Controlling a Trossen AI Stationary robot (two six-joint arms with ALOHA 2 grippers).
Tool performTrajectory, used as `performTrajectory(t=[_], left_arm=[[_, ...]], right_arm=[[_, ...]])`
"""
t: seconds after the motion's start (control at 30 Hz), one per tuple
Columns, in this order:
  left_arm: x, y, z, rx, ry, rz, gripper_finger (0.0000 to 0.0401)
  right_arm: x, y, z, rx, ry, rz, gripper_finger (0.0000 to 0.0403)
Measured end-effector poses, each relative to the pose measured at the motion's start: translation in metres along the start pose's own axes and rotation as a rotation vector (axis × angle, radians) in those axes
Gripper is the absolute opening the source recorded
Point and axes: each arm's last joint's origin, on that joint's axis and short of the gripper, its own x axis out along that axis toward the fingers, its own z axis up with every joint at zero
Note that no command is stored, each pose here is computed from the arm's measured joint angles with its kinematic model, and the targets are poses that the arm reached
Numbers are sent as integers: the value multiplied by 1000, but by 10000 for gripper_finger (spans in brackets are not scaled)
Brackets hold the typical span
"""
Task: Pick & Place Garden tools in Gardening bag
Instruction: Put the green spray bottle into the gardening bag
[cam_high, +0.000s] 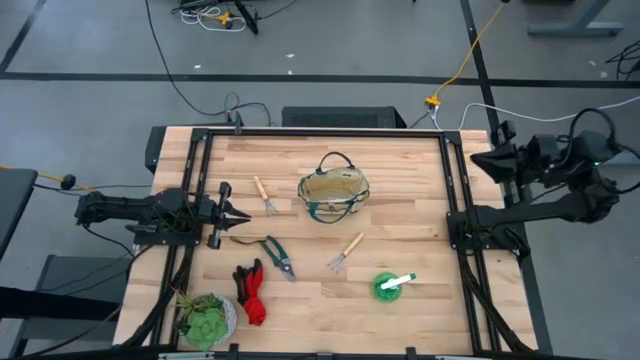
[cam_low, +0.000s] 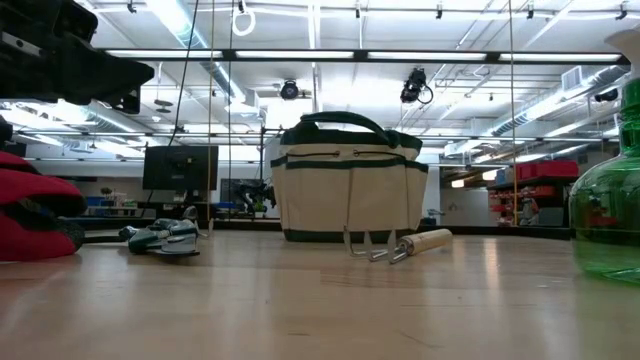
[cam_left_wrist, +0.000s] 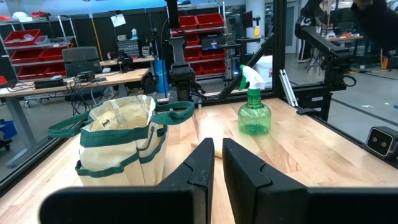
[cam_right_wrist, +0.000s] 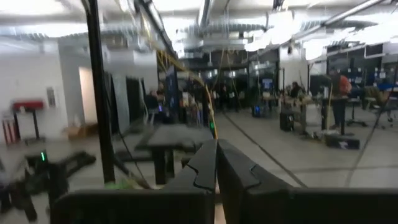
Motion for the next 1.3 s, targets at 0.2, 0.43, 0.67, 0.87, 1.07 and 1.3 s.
performTrajectory(t=[0.2, 0.43, 0.67, 0.87, 1.07, 1.3], left_arm=[[0, 0, 0, 0, 0, 0, 42], [0, 0, 0, 0, 0, 0, 42], [0, 0, 0, 0, 0, 0, 42], [0, 0, 0, 0, 0, 0, 41], [0, 0, 0, 0, 0, 0, 42], [0, 0, 0, 0, 0, 0, 42]], right_arm=[[9, 0, -12, -66, 132, 5, 16], [26, 2, -24, -106, 255, 24, 16], [42, 2, -34, -151, 363, 37, 16], [56, 3, -41, -156, 422, 42, 16], [69, 4, -47, -158, 468, 45, 16], [80, 4, -54, -157, 510, 48, 16]])
